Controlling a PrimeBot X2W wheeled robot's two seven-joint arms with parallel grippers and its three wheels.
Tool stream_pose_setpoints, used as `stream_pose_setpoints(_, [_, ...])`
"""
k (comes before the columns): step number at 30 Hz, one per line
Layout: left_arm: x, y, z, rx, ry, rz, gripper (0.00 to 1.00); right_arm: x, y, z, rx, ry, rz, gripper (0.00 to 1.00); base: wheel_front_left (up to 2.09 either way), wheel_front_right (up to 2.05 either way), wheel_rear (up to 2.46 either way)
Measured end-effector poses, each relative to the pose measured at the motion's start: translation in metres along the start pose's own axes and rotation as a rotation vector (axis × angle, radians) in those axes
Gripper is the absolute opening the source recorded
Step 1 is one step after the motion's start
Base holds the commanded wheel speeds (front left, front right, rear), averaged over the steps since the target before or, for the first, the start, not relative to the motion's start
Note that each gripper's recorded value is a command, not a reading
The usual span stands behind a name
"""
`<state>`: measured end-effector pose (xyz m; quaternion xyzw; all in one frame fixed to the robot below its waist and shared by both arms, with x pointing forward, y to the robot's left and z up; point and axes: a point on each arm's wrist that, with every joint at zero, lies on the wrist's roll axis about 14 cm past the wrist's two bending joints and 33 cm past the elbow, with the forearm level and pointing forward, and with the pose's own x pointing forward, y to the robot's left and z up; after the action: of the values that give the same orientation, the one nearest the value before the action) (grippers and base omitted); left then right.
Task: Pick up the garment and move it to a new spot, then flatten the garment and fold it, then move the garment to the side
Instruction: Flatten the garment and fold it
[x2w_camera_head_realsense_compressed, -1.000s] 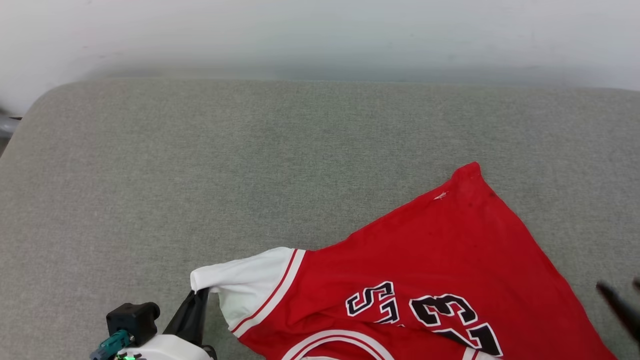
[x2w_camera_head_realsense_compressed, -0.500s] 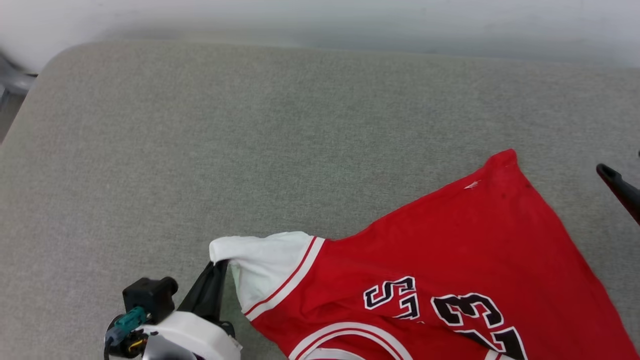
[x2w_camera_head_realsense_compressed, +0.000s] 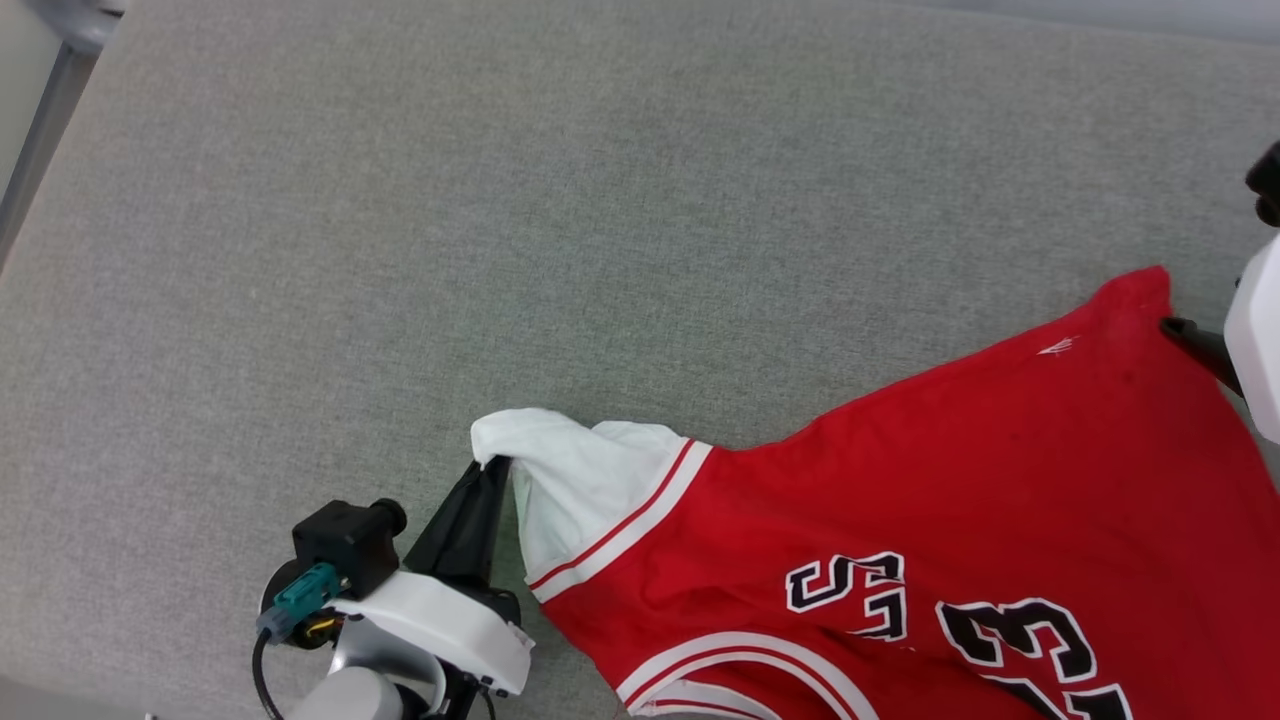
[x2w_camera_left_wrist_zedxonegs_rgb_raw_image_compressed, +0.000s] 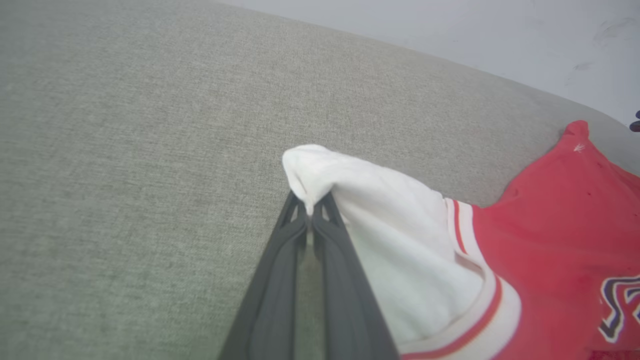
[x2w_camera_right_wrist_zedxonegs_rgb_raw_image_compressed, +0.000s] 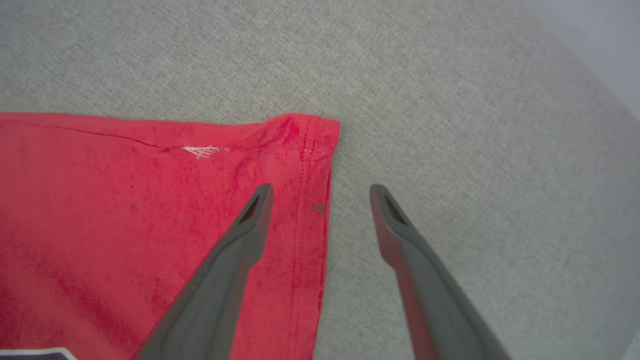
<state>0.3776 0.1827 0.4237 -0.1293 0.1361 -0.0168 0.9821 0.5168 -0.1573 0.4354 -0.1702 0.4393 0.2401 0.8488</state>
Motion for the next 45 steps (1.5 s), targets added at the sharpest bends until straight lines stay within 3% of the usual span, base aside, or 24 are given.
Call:
stream_pose_setpoints(10, [0.013, 0.004, -0.01, 0.006, 0.02, 0.008, 0.0, 0.063, 0.011, -0.02, -0.035, 0.146, 0.047, 1.0, 0.0, 0.0, 0.0])
stream_pose_setpoints(17, [0.017, 0.008, -0.016, 0.002, 0.034, 0.021, 0.0, 0.077, 0.012, -0.037, -0.053, 0.195, 0.068, 1.0, 0.0, 0.0, 0.0])
stream_pose_setpoints(18, [0.017, 0.008, -0.016, 0.003, 0.034, 0.021, 0.0, 0.077, 0.011, -0.037, -0.052, 0.191, 0.066, 0.03, 0.0, 0.0, 0.0])
stream_pose_setpoints(19, [0.018, 0.008, -0.016, 0.003, 0.033, 0.022, 0.0, 0.077, 0.011, -0.036, -0.049, 0.183, 0.066, 0.0, 0.0, 0.0, 0.0])
stream_pose_setpoints(27, [0.015, 0.008, -0.009, 0.012, 0.011, 0.018, 0.0, 0.06, 0.011, -0.013, -0.013, 0.032, 0.069, 0.0, 0.0, 0.0, 0.0])
stream_pose_setpoints(34, [0.007, 0.002, 0.01, 0.026, -0.045, -0.004, 0.0, 0.016, 0.003, 0.023, 0.013, -0.198, 0.039, 0.0, 0.0, 0.0, 0.0])
stream_pose_setpoints(45, [0.009, -0.017, 0.092, 0.165, -0.235, -0.12, 0.0, -0.072, -0.011, 0.053, 0.059, -0.532, -0.055, 0.0, 0.0, 0.0, 0.0])
